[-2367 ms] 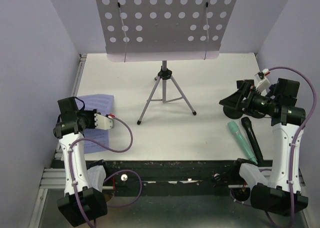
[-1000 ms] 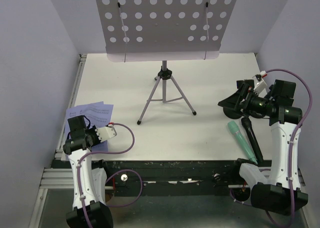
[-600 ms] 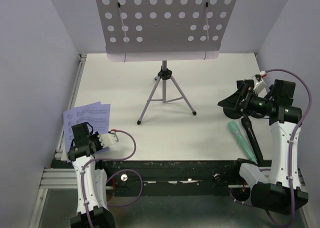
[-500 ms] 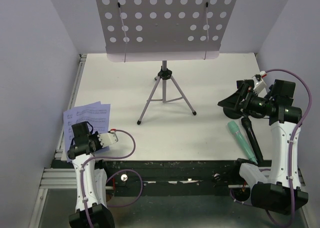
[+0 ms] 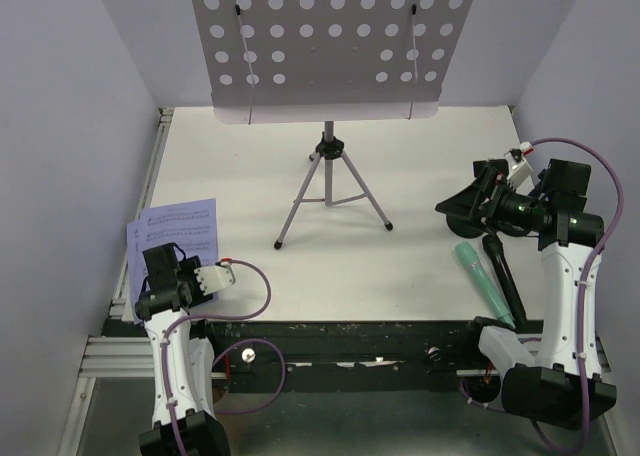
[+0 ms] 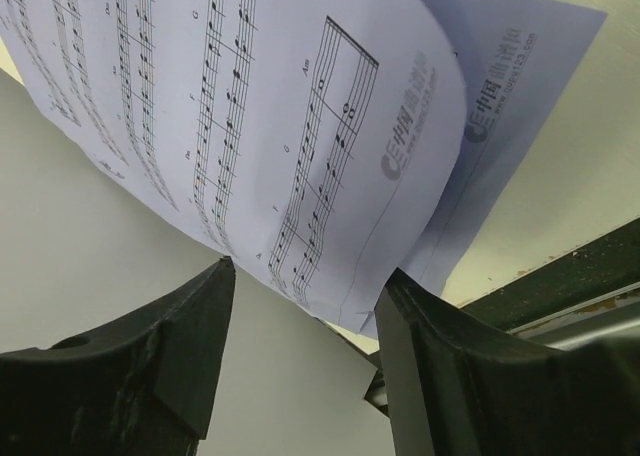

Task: Pack up the instrument practice props

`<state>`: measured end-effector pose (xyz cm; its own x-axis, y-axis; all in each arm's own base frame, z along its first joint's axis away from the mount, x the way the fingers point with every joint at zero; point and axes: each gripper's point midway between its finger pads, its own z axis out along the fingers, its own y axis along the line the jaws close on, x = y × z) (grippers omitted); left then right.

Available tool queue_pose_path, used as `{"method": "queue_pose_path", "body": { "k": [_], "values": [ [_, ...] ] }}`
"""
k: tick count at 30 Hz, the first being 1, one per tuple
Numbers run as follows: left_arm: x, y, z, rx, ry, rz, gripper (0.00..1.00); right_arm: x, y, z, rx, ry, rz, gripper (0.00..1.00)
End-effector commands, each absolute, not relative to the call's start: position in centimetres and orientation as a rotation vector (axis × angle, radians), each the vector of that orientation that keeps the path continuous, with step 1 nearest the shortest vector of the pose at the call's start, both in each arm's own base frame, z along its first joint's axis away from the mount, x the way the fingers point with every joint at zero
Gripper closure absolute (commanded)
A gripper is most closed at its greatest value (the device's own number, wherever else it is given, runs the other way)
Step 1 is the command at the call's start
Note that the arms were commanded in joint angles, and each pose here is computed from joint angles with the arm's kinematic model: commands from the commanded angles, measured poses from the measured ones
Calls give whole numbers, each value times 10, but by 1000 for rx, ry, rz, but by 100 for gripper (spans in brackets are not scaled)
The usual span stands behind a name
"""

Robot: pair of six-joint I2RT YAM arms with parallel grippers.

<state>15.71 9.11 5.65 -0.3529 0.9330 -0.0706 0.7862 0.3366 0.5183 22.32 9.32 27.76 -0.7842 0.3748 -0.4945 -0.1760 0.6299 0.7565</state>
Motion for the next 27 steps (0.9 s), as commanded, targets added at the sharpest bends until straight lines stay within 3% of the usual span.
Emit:
{"method": "queue_pose_path", "body": {
  "k": [1,8,12,17,22,27],
  "values": [
    [156,93,62,1516,2254,590,31,222,92,284,141,2194,1101,1],
    [143,75,85,1520,2217,503,1,223,89,282,137,2197,1059,0],
    [132,46,104,1518,2150,351,1,224,88,282,107,2189,1041,1],
    [145,-13,166,1397,1893,104,1,225,84,286,-156,2066,888,0],
    [169,-65,230,1190,1675,-216,1,216,85,276,-578,1949,637,6],
    [203,-93,242,1122,1584,-352,3,210,92,250,-991,1809,359,11]
  ]
}}
